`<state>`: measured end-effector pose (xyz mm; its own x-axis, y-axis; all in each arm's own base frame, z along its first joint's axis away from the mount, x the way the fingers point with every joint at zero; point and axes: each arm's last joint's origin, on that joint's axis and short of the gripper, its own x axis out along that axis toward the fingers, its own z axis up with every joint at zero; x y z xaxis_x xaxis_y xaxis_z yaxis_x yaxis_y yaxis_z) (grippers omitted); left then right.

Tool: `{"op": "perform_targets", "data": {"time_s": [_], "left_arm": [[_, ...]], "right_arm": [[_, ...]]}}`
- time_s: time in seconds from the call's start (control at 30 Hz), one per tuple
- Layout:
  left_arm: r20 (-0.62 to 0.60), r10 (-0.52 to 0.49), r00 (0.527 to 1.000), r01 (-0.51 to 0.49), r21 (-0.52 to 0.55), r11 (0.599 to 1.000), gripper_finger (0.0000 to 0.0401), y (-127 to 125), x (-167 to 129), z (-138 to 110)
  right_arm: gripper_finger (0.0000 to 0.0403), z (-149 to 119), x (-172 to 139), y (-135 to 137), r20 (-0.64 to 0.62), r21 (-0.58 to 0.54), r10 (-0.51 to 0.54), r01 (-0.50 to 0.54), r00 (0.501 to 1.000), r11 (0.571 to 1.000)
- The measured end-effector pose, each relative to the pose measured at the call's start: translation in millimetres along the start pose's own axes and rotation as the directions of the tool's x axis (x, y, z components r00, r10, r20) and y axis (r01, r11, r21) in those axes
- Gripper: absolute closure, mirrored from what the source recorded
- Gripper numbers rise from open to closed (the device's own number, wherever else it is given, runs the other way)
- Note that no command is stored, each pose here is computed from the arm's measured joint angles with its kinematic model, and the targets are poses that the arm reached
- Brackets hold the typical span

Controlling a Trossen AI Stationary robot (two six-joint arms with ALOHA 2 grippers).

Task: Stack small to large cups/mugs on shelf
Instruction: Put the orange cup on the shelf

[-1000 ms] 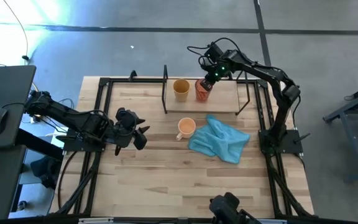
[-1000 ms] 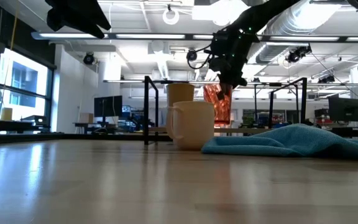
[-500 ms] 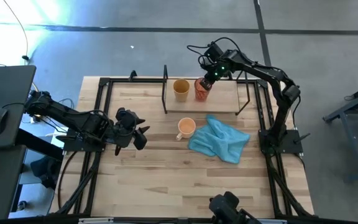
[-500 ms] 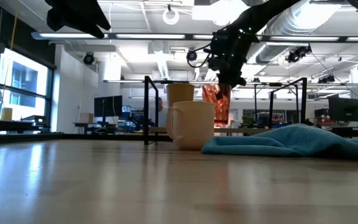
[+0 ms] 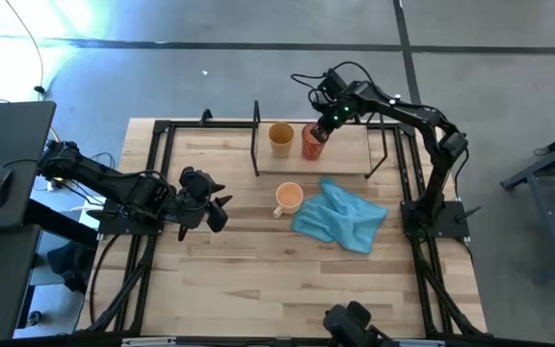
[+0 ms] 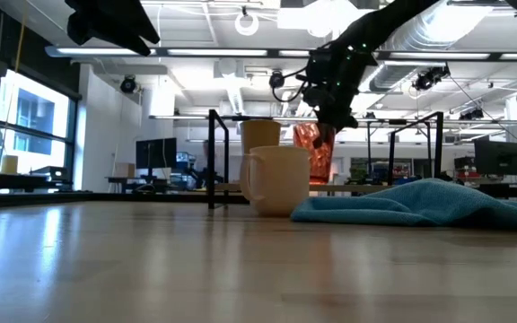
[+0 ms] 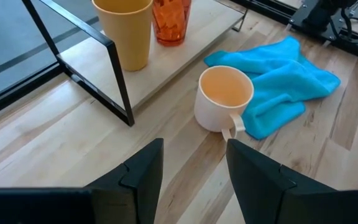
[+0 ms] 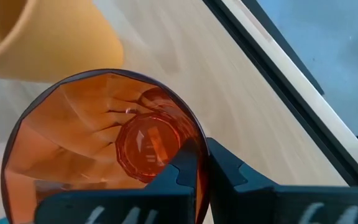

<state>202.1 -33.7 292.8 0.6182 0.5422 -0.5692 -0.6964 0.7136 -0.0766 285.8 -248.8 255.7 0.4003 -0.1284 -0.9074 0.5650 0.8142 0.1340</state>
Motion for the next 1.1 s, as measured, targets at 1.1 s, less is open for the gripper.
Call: {"op": "perform_targets", "data": {"time_s": [1.1], "left_arm": [[-0.013,-0.008,1.0,0.008,0.003,1.0,0.0236,0.0,0.0,-0.6]], "right_arm": [[0.0351,-5.2,-2.9,-2.3,-0.036,0.016,-0.065,0.066,0.997,0.998]]}}
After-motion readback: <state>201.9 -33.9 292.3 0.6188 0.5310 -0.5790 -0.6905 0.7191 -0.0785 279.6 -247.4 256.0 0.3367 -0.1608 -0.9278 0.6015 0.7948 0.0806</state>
